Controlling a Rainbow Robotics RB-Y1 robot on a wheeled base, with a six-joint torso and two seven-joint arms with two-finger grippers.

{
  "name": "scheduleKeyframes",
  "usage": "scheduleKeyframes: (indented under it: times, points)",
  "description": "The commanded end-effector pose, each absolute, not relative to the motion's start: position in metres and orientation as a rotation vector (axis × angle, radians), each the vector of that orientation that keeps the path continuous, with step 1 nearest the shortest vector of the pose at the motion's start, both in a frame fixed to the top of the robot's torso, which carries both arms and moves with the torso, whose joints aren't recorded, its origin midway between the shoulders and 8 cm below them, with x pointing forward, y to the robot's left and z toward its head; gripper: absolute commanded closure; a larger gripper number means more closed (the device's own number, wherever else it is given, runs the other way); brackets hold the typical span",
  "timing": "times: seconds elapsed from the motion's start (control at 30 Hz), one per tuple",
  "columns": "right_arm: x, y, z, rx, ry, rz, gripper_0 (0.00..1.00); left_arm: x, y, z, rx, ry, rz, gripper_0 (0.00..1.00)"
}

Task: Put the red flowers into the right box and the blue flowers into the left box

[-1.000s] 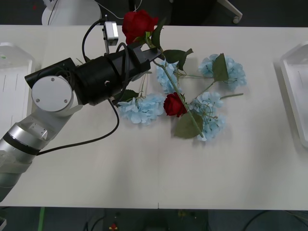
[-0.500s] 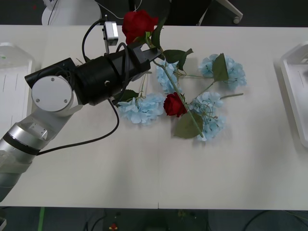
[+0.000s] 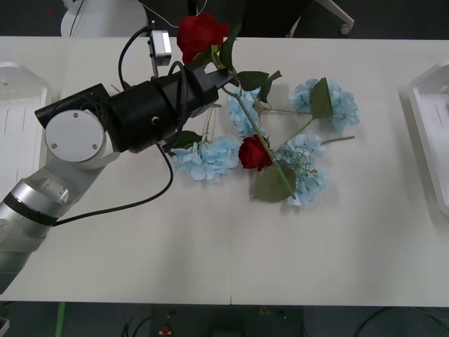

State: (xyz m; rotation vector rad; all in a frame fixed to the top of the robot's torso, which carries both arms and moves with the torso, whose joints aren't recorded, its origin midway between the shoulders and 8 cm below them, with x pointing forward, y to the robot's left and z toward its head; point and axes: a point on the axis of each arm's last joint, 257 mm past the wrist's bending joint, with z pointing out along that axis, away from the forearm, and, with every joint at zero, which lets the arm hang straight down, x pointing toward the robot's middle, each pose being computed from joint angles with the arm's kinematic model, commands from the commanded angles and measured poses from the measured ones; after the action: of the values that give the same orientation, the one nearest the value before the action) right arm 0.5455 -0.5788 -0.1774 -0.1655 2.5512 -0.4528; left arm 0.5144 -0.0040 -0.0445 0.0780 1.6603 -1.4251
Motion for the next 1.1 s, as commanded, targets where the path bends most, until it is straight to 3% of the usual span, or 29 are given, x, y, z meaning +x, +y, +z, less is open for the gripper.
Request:
scheduleKeyframes:
  times: [0.03, 0.27, 0.5, 1.1]
  points:
    - [0.544, -0.567, -0.107, -0.219, 2.5, -0.346, 0.04, 0.513, -0.007, -0.002, 0.144, 1.579, -1.42, 1.0]
    - [0.529, -0.481, -0.103, -0.347, 2.541, 0.021, 0.04, 0.513, -0.008, -0.002, 0.145, 1.577, -1.422, 1.0]
    - [0.515, -0.369, -0.089, -0.485, 2.435, 0.484, 0.04, 0.513, -0.008, -0.002, 0.144, 1.578, -1.423, 1.0]
    - [0.42, -0.208, -0.105, -0.815, 2.373, 0.965, 0.04, 0.513, -0.007, -0.002, 0.14, 1.58, -1.428, 1.0]
